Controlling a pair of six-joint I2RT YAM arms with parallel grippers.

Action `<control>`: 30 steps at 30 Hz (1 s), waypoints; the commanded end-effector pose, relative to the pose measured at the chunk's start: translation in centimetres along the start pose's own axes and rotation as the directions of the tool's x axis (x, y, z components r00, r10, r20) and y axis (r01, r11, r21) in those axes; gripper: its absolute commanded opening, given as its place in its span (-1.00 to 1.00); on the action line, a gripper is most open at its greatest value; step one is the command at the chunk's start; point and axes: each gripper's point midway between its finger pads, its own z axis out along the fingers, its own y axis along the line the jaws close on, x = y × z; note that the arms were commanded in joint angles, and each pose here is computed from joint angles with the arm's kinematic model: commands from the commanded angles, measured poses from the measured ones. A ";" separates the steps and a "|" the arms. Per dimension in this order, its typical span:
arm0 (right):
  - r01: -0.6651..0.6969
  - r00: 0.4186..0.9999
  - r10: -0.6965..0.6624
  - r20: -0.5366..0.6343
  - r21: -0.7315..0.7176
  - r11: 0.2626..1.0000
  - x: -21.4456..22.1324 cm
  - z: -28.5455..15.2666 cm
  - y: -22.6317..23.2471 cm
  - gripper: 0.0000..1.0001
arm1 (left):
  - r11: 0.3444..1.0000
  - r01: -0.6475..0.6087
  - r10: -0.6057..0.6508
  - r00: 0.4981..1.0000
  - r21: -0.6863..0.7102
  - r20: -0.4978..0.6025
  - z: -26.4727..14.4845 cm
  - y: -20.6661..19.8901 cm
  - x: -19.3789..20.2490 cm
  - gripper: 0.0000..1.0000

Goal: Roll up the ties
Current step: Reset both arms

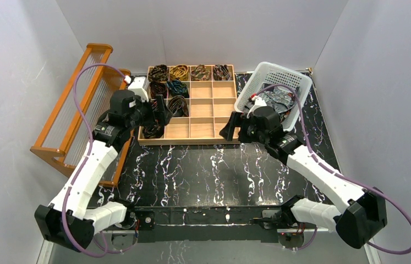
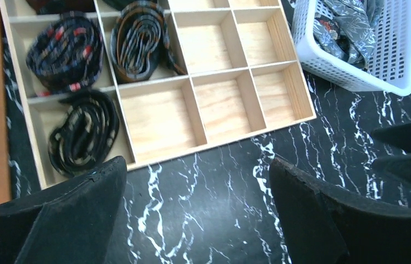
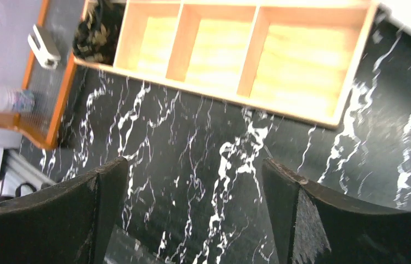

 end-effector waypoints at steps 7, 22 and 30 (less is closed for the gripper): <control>0.071 0.950 -0.133 0.282 0.221 0.973 -8.4 -3.8 -1.6 0.97 | 0.969 0.169 -0.162 0.985 -0.179 0.054 -4.5 2.9 3.1 0.97; 0.098 0.946 -0.200 0.253 0.365 0.926 -10.4 -3.8 -3.0 0.97 | 0.937 0.144 -0.126 0.989 -0.318 0.076 -7.7 5.6 4.7 0.97; 0.085 0.954 -0.170 0.247 0.323 0.943 -9.9 -3.2 -2.4 0.97 | 0.934 0.144 -0.124 0.989 -0.327 0.082 -8.0 5.6 4.1 0.97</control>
